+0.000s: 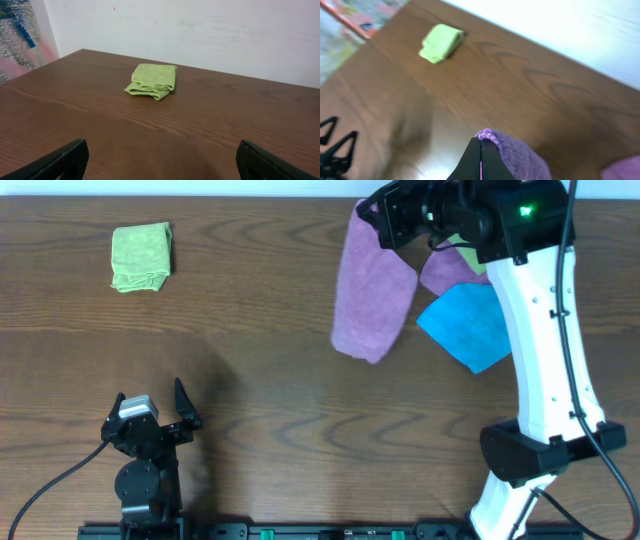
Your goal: Fold the cloth
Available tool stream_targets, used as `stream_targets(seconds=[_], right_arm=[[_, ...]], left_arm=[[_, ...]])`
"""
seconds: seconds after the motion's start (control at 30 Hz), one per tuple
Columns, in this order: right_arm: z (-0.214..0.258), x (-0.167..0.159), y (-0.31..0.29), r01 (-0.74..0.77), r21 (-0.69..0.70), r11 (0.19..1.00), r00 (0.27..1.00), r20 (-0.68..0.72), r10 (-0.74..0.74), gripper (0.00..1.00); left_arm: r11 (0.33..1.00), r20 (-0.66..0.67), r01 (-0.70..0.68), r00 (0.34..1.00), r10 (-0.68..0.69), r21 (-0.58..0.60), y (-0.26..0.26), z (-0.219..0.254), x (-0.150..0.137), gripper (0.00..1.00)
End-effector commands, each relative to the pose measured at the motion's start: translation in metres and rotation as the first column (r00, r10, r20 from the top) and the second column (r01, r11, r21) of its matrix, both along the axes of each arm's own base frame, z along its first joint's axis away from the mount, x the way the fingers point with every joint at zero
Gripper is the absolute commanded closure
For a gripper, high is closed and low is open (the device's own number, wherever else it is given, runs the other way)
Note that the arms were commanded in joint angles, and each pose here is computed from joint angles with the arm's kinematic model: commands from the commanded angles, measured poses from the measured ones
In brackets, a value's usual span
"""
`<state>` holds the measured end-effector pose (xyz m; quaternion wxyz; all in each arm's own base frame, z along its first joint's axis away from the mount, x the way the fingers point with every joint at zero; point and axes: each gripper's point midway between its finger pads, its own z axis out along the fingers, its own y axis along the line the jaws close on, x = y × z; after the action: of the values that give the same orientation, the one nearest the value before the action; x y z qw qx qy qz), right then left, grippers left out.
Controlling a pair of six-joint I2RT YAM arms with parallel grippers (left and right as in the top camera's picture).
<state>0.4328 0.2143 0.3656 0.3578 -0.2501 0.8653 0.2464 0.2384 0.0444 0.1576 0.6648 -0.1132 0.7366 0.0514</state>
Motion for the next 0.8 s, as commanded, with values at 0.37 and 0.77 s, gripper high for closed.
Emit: stream_targets(seconds=[0.37,0.77], right_arm=[[-0.033,-0.153,0.152,-0.62,-0.007,0.785,0.782,-0.09,0.617,0.89],[-0.095,-0.095,0.104,-0.433,-0.265,0.862,0.899,-0.197,0.391,0.01]], left_arm=[[1.0,-0.044,-0.006,0.999,0.006,0.0,0.001,-0.019,0.0,0.04],[1.0,-0.044,-0.011,0.999,0.011,0.001,0.002,-0.019,0.0,0.05]])
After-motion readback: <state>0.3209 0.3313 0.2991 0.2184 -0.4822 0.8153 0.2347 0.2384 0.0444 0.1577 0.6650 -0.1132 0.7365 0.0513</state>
